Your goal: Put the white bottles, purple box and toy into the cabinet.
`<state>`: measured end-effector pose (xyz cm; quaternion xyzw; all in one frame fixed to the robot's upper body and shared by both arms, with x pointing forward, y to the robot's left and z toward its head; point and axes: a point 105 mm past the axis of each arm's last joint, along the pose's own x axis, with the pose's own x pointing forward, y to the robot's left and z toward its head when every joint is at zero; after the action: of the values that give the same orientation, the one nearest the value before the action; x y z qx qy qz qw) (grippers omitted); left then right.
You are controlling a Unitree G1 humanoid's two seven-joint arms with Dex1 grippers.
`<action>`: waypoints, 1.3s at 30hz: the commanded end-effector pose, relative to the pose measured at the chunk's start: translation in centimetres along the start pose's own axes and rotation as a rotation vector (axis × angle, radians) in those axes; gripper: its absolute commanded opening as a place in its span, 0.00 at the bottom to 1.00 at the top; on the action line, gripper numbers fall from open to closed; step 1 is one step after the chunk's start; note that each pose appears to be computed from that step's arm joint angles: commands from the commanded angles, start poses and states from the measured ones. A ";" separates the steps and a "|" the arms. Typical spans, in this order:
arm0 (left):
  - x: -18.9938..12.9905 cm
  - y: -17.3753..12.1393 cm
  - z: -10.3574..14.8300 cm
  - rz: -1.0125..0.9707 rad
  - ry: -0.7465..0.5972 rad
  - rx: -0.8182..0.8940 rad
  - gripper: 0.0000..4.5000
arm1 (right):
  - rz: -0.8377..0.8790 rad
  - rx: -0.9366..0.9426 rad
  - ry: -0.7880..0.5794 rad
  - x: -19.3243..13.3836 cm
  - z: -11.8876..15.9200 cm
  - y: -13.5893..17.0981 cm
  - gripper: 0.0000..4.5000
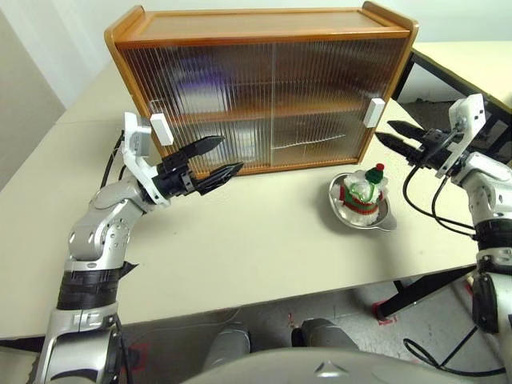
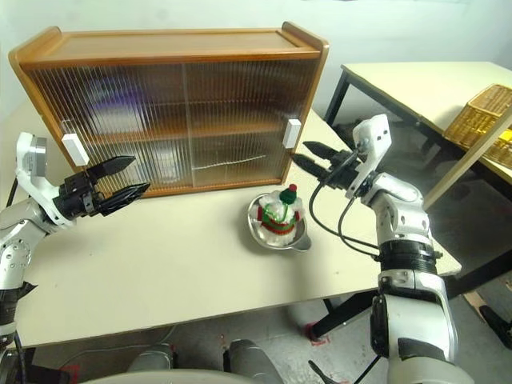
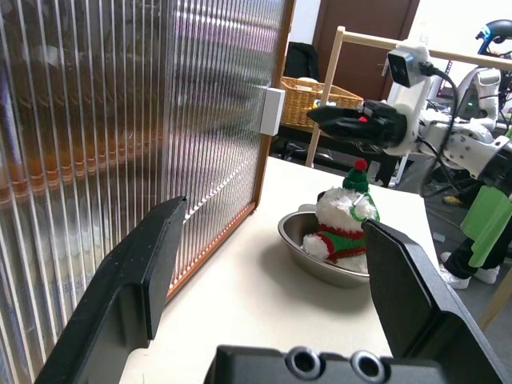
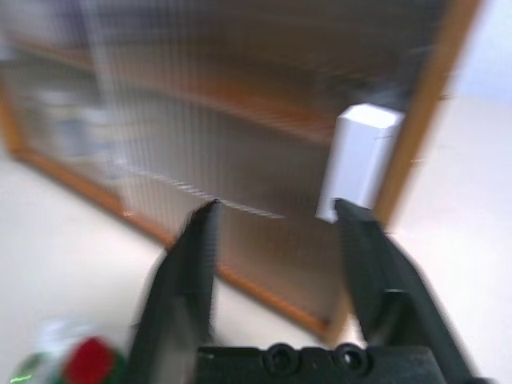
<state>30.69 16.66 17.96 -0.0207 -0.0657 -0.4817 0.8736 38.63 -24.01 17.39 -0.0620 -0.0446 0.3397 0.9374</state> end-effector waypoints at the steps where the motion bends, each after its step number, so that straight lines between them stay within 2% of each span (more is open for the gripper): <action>1: -0.2 -0.1 0.0 0.004 0.010 0.017 1.00 | -0.076 -0.033 -0.005 0.4 0.2 -1.3 0.29; 4: -0.4 0.0 0.0 0.010 0.012 0.018 1.00 | -0.127 -0.036 -0.011 1.0 0.4 -2.0 0.02; 5: -0.4 0.0 0.0 0.015 0.011 0.020 1.00 | -0.139 -0.031 -0.014 1.2 0.4 -2.2 0.01; 27: 0.1 0.1 0.7 0.035 -0.011 0.044 1.00 | -0.224 -0.016 0.004 2.3 0.3 -3.4 0.01; 39: 0.5 0.2 1.0 0.034 -0.014 0.052 1.00 | -0.103 0.000 -0.049 5.6 1.3 -0.6 0.01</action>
<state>31.08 16.73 18.82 -0.0114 -0.0842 -0.4610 0.8833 43.01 -21.88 18.35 -0.0476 -0.0641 0.2743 0.9583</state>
